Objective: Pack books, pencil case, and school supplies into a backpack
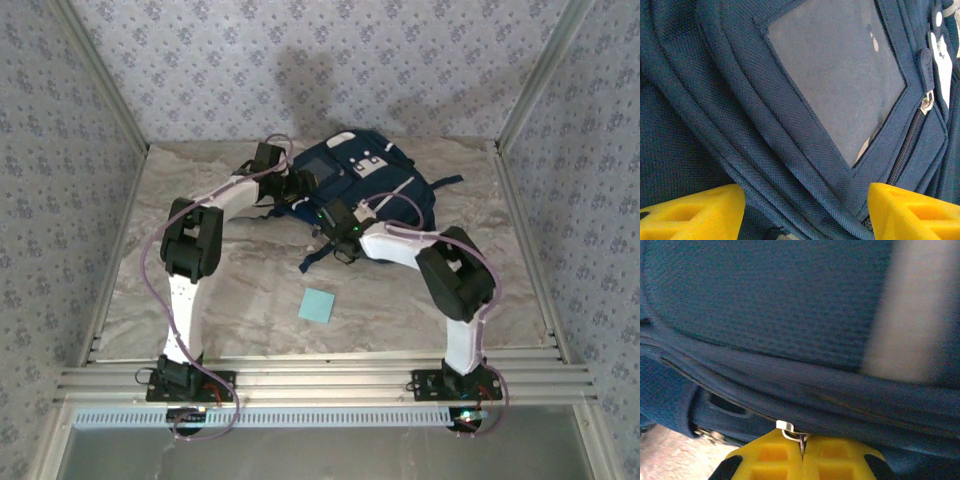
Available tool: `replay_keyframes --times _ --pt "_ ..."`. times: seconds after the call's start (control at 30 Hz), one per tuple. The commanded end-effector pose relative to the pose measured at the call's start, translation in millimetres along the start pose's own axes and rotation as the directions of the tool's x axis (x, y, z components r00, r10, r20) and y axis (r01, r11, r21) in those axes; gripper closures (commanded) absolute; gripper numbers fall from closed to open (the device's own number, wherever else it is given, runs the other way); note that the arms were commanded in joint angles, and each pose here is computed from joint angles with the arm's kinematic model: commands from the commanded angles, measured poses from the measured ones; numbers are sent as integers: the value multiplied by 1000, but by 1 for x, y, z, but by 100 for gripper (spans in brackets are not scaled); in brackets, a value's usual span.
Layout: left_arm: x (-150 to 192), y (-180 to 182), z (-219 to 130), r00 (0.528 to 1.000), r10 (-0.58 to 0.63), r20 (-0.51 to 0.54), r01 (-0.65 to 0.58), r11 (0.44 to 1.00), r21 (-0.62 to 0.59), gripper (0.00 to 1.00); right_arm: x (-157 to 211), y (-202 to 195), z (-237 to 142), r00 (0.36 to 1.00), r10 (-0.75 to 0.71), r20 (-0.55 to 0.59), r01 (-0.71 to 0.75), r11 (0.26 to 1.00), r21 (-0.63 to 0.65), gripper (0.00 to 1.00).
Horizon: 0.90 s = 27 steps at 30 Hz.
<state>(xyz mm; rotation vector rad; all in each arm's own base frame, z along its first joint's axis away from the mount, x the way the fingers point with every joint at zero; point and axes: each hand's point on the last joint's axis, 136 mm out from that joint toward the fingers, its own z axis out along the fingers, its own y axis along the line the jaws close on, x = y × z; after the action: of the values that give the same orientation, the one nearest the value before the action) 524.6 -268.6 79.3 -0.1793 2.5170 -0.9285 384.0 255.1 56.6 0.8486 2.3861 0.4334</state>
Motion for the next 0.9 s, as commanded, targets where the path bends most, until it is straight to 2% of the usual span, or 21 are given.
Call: replay_keyframes --times 0.0,0.17,0.4,0.53,0.63,0.73,0.87 --pt "1 37 14 999 -44 -14 42 995 -92 33 -6 -37 -18 997 -68 -30 70 995 71 100" --pt "-5 40 16 999 -41 -13 40 994 -103 33 -10 -55 -35 979 -177 -100 184 981 67 100" --pt "-8 44 11 999 -35 -12 33 992 -120 34 -36 -79 -49 928 -322 -185 334 942 36 100" --pt "-10 47 9 1000 -23 -11 22 991 -135 34 -41 -91 -57 869 -408 -279 426 905 3 100" --pt "-14 49 7 1000 -9 -12 7 988 -151 34 -46 -107 -64 785 -506 -358 542 841 -1 100" --pt "-19 49 2 1000 -3 -16 0 987 -160 34 -42 -106 -67 740 -531 -412 550 831 -83 100" --pt "-19 37 -16 1000 -12 -18 9 989 -147 32 -23 -70 -63 703 -567 -428 512 822 -249 100"
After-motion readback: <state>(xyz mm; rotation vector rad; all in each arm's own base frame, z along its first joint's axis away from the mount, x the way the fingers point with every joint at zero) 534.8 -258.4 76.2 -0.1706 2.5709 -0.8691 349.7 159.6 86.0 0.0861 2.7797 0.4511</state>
